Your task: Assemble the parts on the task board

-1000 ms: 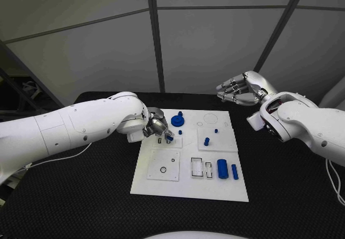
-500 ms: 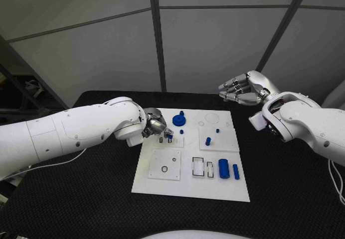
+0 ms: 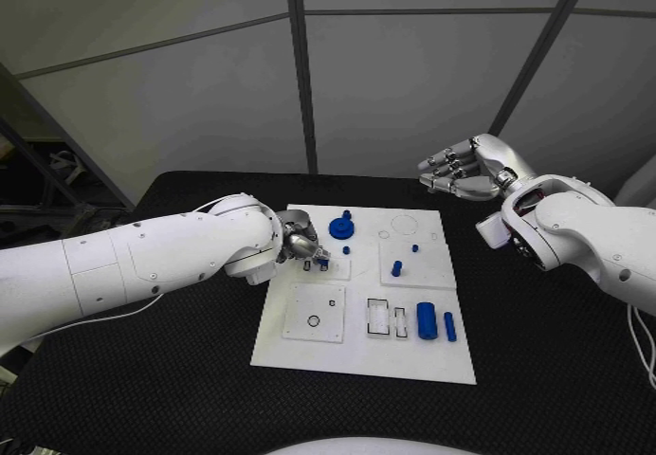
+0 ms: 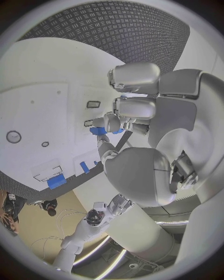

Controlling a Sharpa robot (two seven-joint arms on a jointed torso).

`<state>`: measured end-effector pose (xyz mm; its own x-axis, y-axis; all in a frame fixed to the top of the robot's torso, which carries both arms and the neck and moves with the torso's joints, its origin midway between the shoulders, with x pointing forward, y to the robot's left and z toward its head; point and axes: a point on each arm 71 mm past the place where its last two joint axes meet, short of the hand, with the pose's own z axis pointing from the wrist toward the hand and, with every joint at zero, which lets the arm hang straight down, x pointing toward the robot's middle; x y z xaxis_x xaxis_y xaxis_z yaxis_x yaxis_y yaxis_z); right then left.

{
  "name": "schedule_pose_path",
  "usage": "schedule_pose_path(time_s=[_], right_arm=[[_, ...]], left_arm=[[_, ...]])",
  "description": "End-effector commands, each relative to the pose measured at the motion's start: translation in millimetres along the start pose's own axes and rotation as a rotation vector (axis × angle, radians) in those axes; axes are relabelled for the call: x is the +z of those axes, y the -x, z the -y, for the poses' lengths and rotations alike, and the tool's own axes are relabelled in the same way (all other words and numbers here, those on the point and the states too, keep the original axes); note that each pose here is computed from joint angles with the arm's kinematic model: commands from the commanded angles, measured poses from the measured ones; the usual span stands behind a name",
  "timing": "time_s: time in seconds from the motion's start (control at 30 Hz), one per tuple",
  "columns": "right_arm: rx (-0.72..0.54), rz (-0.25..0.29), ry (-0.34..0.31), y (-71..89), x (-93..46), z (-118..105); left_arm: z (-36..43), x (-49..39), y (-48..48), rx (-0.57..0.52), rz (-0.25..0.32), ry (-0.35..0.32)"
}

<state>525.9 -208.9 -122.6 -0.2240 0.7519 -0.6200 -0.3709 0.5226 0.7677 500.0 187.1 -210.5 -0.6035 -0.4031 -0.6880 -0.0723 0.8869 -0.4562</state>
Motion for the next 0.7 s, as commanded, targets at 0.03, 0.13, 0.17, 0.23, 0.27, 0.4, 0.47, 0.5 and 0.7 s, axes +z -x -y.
schedule_pose_path(time_s=[0.03,0.13,0.17,0.23,0.27,0.4,0.47,0.5,0.7], right_arm=[[-0.002,-0.001,0.010,0.3,0.7,-1.7],[-0.003,-0.002,0.010,0.1,0.7,-1.8],[-0.003,-0.003,0.010,0.1,0.7,-1.8],[-0.003,-0.003,0.010,0.0,0.8,-1.8],[-0.003,-0.003,0.010,0.0,0.8,-1.8],[-0.003,-0.005,0.011,-0.6,1.2,-2.0],[-0.003,-0.005,0.011,-0.7,1.3,-2.1],[-0.003,-0.005,0.012,-0.7,1.3,-2.1],[-0.003,-0.006,0.012,-0.8,1.4,-2.0]], left_arm=[[1.8,0.6,2.0,0.039,0.038,-0.003],[2.3,1.3,0.6,0.058,0.029,-0.001],[2.6,1.4,0.1,0.067,0.026,0.000],[3.2,1.6,-0.7,0.083,0.020,0.000],[3.4,1.6,-0.9,0.087,0.019,0.001],[4.6,2.4,-1.7,0.109,0.015,0.002],[5.0,2.9,-1.8,0.118,0.015,0.003],[5.2,3.0,-1.9,0.122,0.015,0.003],[5.9,4.2,-2.1,0.144,0.013,0.006]])
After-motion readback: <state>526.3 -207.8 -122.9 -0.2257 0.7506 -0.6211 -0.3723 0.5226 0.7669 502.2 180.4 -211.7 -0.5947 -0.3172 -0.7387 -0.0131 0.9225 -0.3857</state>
